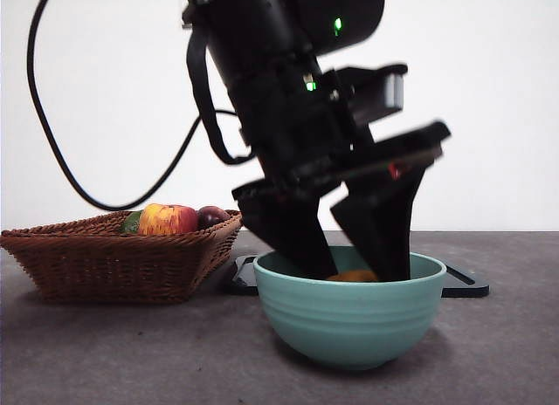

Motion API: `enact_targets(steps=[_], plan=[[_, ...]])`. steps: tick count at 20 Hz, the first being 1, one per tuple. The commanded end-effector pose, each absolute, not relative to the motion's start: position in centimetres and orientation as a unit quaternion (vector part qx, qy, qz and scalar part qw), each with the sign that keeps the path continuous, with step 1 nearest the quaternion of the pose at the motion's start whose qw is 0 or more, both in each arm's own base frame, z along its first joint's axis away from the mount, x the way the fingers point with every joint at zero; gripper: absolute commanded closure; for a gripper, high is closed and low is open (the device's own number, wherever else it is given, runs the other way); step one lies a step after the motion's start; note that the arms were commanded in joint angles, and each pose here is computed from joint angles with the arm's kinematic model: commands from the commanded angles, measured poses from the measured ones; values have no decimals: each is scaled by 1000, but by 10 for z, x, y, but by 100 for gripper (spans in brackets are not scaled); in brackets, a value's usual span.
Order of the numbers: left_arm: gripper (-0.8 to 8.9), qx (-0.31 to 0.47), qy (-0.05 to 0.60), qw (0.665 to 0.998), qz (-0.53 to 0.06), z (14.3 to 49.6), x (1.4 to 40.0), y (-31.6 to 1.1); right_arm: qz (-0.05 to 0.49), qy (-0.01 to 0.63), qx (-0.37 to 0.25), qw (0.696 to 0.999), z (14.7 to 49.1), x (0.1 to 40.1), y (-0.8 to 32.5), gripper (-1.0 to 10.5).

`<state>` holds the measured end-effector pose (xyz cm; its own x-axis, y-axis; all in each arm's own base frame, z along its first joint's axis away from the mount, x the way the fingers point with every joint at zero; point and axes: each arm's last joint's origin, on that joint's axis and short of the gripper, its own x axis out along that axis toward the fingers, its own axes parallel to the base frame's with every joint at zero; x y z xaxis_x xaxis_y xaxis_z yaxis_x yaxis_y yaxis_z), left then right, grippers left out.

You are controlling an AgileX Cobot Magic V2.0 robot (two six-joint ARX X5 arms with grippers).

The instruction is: Pick up the wifruite, put it on the bowl, pick up the plate, put it on desk

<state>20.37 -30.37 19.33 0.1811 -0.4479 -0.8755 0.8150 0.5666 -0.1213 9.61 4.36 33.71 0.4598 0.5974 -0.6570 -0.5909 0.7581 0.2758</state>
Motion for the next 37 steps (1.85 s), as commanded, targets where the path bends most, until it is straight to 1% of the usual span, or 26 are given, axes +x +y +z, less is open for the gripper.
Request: enact_targets(steps=[1,3,5,7,9,11,13,16,18,21,23,25,28,31,33,35,37], plan=[[457,192,470,746,-431,201,201,-307,351,377,3,857,342,97,44,523],[458,192,471,746,-430,206,199,-305,351,377,3,857,342,97,44,523],[458,184,457,753,-435,220,196,-300,351,377,3,857,342,97,44,523],[460,168,431,768,-442,243,193,-293,351,377,3,857,342,97,44,523],[460,147,395,788,-449,273,188,-279,351,377,3,857,342,97,44,523],[460,125,359,807,-451,300,184,-262,351,377,3,857,342,97,44,523],[460,98,326,828,-445,329,179,-238,351,377,3,857,342,97,44,523],[461,72,294,855,-422,358,173,-199,351,377,3,857,342,97,44,523],[461,59,286,870,-397,370,172,-174,351,377,3,857,342,97,44,523],[462,47,286,888,-358,379,170,-142,351,377,3,857,342,97,44,523],[466,43,291,886,-358,381,165,-126,351,377,3,857,342,97,44,523],[466,36,298,882,-362,376,162,-118,351,377,2,857,342,97,44,523],[466,27,325,867,-377,350,155,-110,351,377,2,857,342,97,44,523],[466,11,361,829,-426,321,145,-108,351,377,2,857,342,97,44,523],[469,-4,384,800,-462,308,140,-108,351,377,2,857,342,97,44,523],[470,-17,401,775,-488,302,137,-108,351,377,2,857,342,97,44,523],[470,-22,404,763,-505,302,136,-109,351,377,2,857,342,97,44,523]])
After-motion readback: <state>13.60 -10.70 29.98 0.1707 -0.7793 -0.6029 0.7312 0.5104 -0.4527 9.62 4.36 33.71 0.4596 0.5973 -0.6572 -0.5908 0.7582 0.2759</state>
